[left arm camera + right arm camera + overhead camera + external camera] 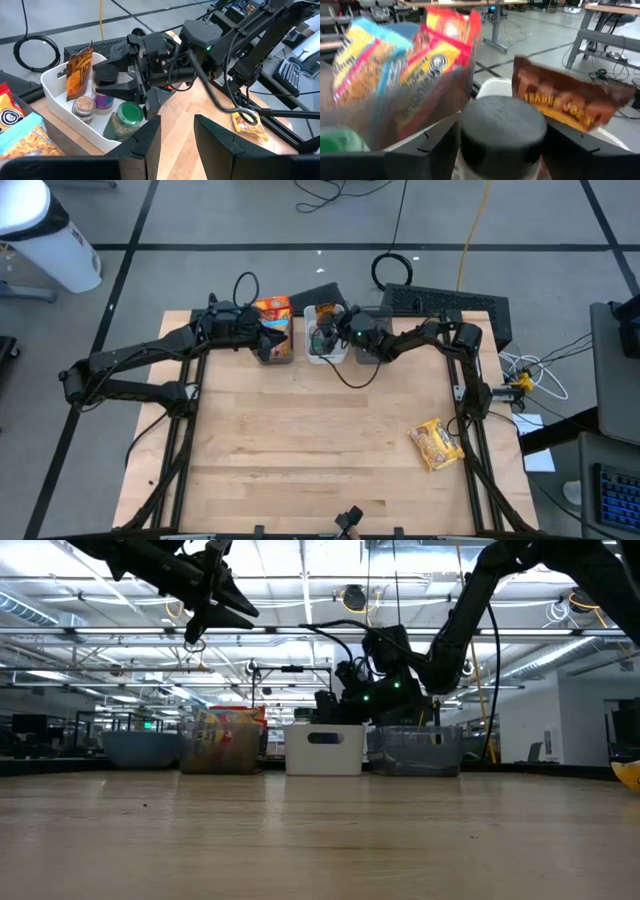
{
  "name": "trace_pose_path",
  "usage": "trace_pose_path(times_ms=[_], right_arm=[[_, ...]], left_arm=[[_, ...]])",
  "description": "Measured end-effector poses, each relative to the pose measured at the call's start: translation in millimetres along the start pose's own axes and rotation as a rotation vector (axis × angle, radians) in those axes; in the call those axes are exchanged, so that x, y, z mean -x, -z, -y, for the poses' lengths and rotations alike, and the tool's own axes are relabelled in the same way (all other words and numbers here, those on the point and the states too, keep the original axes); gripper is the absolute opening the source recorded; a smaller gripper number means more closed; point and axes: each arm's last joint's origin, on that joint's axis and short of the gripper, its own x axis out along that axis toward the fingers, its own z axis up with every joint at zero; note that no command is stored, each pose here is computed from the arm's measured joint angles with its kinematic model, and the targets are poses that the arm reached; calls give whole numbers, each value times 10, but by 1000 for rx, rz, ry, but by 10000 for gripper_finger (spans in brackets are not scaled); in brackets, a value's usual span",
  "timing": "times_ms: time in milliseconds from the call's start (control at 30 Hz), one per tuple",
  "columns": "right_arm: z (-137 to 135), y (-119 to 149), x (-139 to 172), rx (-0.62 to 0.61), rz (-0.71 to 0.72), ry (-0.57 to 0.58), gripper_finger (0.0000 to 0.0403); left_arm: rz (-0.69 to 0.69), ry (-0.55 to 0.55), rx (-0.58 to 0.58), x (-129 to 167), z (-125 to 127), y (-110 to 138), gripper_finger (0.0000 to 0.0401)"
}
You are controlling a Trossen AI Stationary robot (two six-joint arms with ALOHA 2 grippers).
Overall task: Pick & Place Food Item
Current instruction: Put the black seasoning bottle into the white bin, then put the yellow noodle pack into the left black bin
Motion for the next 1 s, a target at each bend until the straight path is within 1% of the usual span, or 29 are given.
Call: trace_pose_path(times_ms=[167, 433, 533, 633, 800, 900, 1000], right_arm=[[0, 10, 2, -12, -3, 0, 258], [1, -30, 8, -18, 22, 0, 264], [5, -135, 37, -23, 54, -1, 265], [9, -259, 72, 4, 91, 0, 265], [22, -433, 166, 61, 65, 1, 265], [31, -544, 244, 67, 32, 0, 265], [7, -694, 340, 67, 40, -9, 265]], left_arm=[[0, 0, -6, 0, 0, 0, 122], [-1, 0, -8, 0, 0, 0, 122], [-1, 0, -7, -1, 0, 1, 122], [0, 1, -6, 0, 1, -1, 122], [1, 2, -7, 0, 1, -2, 122], [1, 2, -14, 0, 1, -2, 122], [1, 4, -29, 0, 2, -3, 122]])
